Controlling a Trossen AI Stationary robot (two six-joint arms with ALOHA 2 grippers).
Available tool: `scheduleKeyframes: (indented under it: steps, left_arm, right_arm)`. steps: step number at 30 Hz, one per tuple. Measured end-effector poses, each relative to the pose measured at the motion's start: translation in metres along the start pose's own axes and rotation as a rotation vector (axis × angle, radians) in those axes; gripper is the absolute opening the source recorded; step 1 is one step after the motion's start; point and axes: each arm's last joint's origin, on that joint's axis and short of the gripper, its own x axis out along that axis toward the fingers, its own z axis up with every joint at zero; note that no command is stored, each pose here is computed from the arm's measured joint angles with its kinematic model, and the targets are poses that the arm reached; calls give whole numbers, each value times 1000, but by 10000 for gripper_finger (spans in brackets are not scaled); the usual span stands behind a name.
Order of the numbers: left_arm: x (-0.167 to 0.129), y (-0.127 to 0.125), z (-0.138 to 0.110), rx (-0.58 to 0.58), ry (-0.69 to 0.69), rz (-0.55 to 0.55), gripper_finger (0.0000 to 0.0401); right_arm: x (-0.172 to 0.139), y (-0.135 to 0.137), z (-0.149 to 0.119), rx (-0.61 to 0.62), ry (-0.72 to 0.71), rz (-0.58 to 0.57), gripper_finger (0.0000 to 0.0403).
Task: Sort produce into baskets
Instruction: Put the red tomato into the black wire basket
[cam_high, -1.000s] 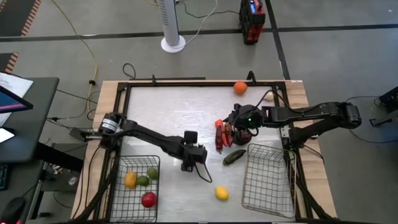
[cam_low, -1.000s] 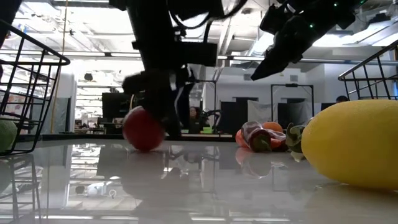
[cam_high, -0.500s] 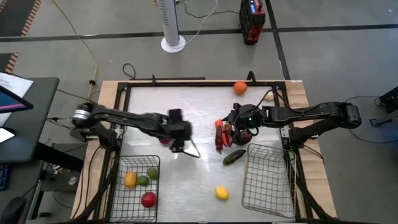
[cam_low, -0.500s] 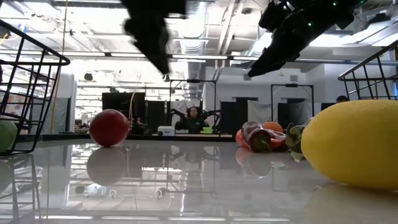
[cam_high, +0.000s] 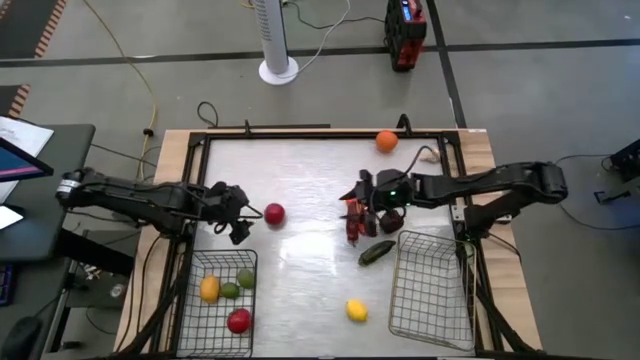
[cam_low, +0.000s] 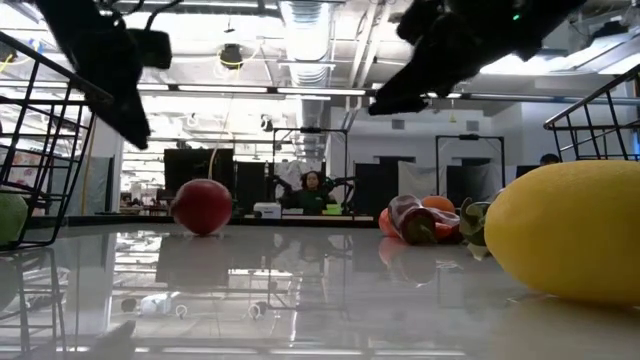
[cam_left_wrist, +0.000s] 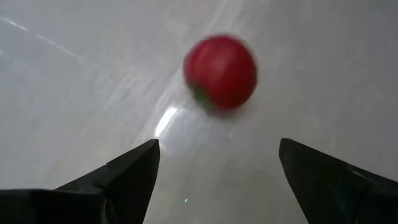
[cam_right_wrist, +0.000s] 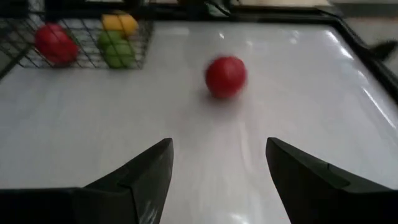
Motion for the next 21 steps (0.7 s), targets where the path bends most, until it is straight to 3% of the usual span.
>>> scheduleKeyframes:
  steps: [7,12,21]
  left_arm:
    - [22,-2,-5,1,-101,7,318]
    - [35,-8,-4,28,-80,46,318]
    - [65,-32,4,109,-99,-32,318]
  right_arm:
    - [52,-14,-11,7,38,-2,285]
    - [81,-21,-14,22,87,14,286]
    - [102,-15,-23,17,101,60,285]
